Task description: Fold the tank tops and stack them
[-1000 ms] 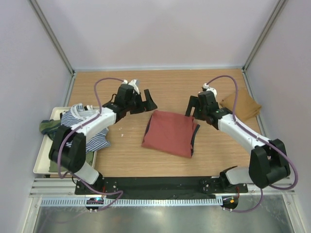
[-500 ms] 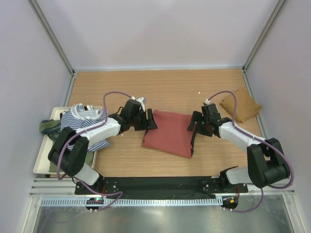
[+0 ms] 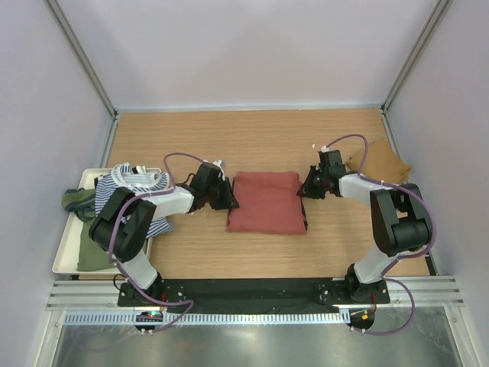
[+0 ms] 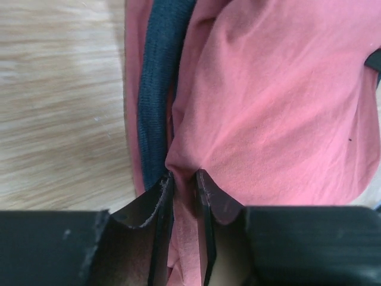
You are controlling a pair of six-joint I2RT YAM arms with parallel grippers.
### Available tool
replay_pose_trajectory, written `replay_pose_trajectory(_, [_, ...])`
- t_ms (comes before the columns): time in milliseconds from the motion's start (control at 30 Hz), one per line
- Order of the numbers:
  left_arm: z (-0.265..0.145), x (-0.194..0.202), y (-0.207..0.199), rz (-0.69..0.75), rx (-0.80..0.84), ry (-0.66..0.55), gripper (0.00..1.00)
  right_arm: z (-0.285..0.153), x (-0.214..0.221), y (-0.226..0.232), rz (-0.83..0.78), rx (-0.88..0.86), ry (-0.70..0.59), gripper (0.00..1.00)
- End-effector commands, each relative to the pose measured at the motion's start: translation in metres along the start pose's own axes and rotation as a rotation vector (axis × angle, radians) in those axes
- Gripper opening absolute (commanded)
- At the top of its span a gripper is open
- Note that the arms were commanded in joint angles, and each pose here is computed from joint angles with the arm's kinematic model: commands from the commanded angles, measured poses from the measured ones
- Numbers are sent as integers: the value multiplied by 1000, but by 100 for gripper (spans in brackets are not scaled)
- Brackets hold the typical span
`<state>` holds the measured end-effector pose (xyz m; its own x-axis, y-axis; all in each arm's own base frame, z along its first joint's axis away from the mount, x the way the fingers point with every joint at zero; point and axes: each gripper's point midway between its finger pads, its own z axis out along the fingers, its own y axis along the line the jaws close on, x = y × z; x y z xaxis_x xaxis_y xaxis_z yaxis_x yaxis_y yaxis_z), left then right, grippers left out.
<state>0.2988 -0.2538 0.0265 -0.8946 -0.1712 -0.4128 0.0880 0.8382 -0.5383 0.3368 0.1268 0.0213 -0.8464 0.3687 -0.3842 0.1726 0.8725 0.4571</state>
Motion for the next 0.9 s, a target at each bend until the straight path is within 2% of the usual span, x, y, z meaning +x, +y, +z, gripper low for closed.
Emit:
replay_pose_trajectory(0, [4,-22,2,-5,-18,-102,22,3,-42,31,-55,-105,-79,8])
replay_pose_trajectory(67, [4,-30,1,-7,-28,-120,27,1,-52,46,-58,-153,-81,18])
replay_pose_trajectory(100, [3,-31,0,-7,-29,-121,30,-2,-55,49,-63,-160,-91,31])
replay_pose_trajectory(133, [-2,-34,-4,-7,-19,-134,38,-6,-58,51,-63,-164,-101,53])
replay_pose_trajectory(200, [-8,-34,-9,-11,1,-138,49,-21,-59,55,-79,-172,-128,68])
replay_pose_trajectory(233, [-16,-34,-12,-12,17,-150,60,-26,-59,53,-82,-161,-137,76])
replay_pose_trajectory(333, [-27,-29,-13,-30,31,-158,77,-40,-42,42,-99,-118,-101,78])
replay_pose_trajectory(433, [-37,-16,-20,-46,68,-130,81,-49,-16,33,-120,-110,-51,77])
replay_pose_trajectory(533, [-43,-1,-22,-47,72,-109,82,-58,10,21,-129,-84,-12,77])
replay_pose_trajectory(600, [-44,10,-23,-39,81,-90,77,-61,25,16,-128,-87,23,76])
replay_pose_trajectory(733, [-40,30,-23,-51,81,-34,73,-59,55,9,-129,-98,86,72])
replay_pose_trajectory(867, [-35,50,-21,-47,74,4,73,-55,73,10,-103,-136,122,65])
